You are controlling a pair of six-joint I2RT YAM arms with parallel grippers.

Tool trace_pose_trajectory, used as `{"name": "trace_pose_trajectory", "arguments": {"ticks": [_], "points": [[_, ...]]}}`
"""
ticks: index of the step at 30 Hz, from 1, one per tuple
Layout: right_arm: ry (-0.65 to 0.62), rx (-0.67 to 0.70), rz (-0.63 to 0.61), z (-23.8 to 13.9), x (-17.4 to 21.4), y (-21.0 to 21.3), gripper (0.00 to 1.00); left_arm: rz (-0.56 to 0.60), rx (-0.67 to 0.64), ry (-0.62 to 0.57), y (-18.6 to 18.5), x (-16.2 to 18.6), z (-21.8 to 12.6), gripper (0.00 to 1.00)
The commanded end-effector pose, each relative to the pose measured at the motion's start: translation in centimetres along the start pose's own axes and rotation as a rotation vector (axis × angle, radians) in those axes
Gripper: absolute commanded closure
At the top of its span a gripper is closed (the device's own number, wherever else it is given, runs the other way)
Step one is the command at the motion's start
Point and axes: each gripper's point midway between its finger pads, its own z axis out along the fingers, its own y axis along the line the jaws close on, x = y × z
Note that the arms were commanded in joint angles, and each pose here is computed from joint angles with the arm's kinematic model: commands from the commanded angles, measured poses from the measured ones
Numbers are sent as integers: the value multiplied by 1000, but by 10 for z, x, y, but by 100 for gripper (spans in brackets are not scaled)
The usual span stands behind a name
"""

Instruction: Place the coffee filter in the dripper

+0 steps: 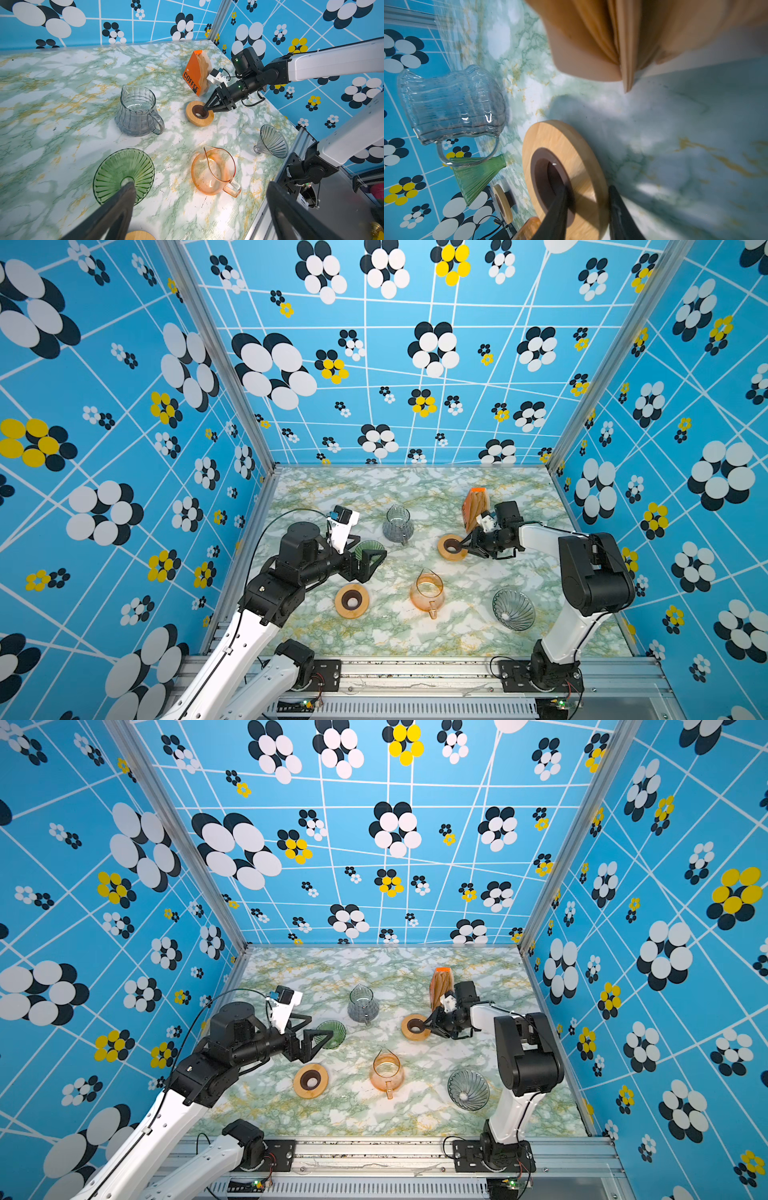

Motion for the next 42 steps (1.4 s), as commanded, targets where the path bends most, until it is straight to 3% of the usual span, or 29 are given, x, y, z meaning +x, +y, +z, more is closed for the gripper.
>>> {"name": "trace_pose_trajectory", "arguments": {"ticks": [1,27,42], "points": [[-5,7,-10,2,-5,-2,71,8,-4,15,0,4,0,1],[-101,94,-151,-27,-16,30,83,12,-10,7,0,2,-2,1],[-168,464,-380,-62,-13,30,85,13,-15,5,0,2,-4,1]]}}
